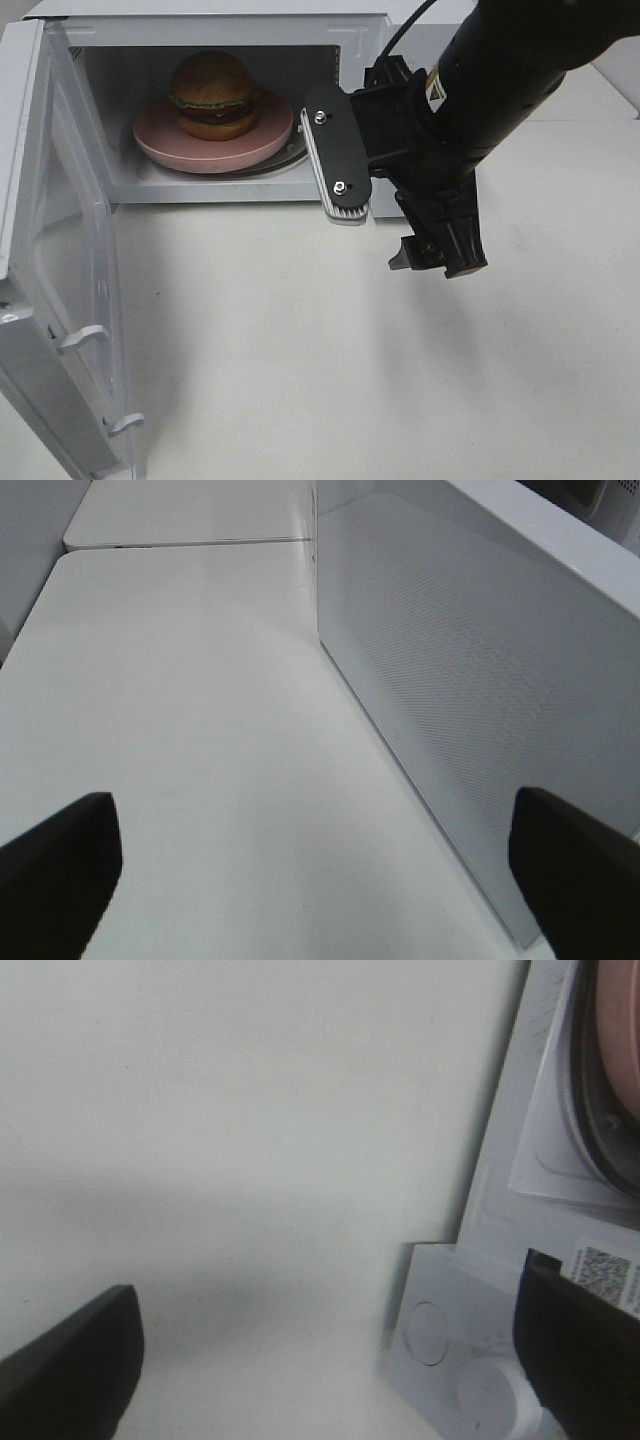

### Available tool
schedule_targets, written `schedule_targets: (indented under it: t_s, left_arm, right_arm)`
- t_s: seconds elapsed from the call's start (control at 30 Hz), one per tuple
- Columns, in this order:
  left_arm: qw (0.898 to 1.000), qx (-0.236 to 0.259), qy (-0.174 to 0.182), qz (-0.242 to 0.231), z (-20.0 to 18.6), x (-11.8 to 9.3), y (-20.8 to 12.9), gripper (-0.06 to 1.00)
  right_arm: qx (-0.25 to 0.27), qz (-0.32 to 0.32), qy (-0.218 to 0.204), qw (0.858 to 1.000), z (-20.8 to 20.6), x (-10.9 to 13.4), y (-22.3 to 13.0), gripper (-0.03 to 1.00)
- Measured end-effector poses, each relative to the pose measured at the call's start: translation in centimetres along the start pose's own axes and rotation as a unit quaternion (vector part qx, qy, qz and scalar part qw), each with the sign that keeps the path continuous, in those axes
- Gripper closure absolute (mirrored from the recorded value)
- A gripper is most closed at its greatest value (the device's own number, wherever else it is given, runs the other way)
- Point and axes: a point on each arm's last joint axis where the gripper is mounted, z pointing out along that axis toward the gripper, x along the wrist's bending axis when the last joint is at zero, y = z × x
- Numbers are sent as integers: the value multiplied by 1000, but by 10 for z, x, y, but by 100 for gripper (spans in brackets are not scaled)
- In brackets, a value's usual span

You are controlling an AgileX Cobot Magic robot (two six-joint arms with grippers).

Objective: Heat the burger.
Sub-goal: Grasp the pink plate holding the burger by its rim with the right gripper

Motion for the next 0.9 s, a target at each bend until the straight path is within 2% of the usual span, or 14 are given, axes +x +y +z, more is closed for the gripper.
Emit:
schedule_targets:
  t_s: [0.17, 0.9]
  left_arm:
    - [1000, 0, 0, 0, 0, 0, 0, -3]
    - [1000, 0, 0, 0, 0, 0, 0, -3]
  right_arm:
    - [-6, -3, -33, 999, 0, -7, 1, 2]
    - [-10, -6, -50, 999, 40, -46, 40, 5]
